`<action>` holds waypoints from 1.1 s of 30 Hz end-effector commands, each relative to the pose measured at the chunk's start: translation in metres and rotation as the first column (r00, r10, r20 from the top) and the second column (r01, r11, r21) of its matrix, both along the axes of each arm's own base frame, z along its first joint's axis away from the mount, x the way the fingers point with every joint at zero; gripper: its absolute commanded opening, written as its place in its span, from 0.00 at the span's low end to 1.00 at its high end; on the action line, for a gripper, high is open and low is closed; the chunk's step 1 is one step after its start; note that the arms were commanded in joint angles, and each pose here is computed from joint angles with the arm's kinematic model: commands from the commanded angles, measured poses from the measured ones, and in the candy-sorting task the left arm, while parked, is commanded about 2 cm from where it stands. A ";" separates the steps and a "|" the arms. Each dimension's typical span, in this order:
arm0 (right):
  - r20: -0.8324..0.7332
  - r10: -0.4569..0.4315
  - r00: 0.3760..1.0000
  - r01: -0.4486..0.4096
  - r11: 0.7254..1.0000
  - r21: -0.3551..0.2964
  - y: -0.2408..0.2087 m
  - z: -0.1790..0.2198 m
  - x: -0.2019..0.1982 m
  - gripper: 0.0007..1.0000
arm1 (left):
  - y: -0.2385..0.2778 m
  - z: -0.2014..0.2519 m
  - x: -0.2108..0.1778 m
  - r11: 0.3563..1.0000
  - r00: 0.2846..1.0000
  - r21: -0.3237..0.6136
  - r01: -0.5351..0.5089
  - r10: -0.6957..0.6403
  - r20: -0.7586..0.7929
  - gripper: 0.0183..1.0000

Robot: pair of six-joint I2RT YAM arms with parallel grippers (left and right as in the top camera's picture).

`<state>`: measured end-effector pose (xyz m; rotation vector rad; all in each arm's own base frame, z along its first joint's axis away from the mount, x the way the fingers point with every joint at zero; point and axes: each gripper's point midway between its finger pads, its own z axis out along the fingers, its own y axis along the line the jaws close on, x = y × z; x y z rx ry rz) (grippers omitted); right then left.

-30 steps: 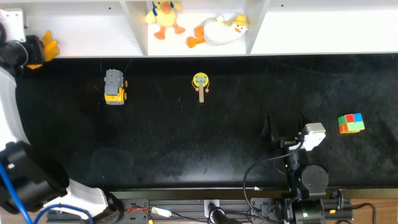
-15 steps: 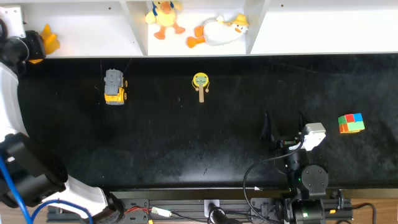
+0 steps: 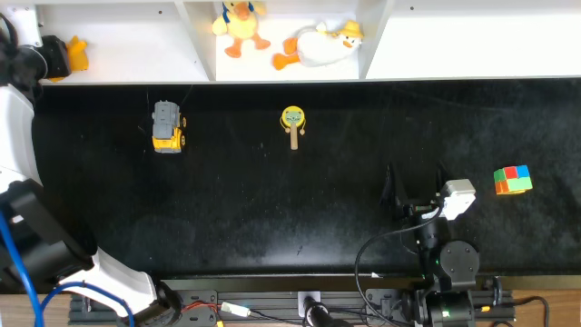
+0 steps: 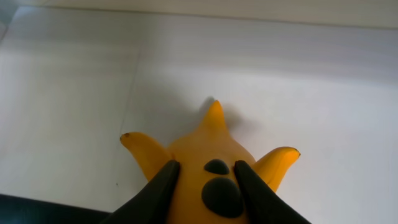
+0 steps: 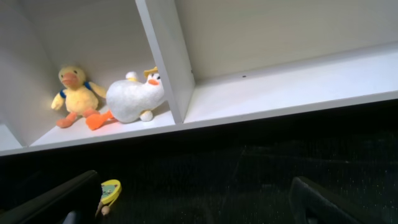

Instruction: Store Toys

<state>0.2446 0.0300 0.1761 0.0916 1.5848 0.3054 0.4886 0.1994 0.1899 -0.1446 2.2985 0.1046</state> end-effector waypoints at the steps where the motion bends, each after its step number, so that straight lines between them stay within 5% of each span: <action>1: 0.000 0.011 1.000 -0.011 1.000 -0.003 0.002 -0.004 0.000 1.00 | -0.004 -0.015 0.011 1.000 1.000 -0.026 0.016 -0.016 -0.003 0.30; 14: 0.000 0.011 1.000 -0.011 1.000 -0.003 0.002 -0.004 0.000 1.00 | -0.001 -0.014 0.024 0.999 0.999 -0.031 0.017 -0.015 0.049 0.31; 20: 0.000 0.011 1.000 -0.011 1.000 -0.003 0.002 -0.004 0.000 1.00 | -0.004 -0.012 0.026 0.999 0.998 -0.042 0.027 -0.024 0.058 0.56; 33: 0.000 0.011 1.000 -0.011 1.000 -0.003 0.002 -0.004 0.000 1.00 | -0.002 -0.007 0.030 0.998 0.996 -0.055 0.008 -0.003 0.090 0.82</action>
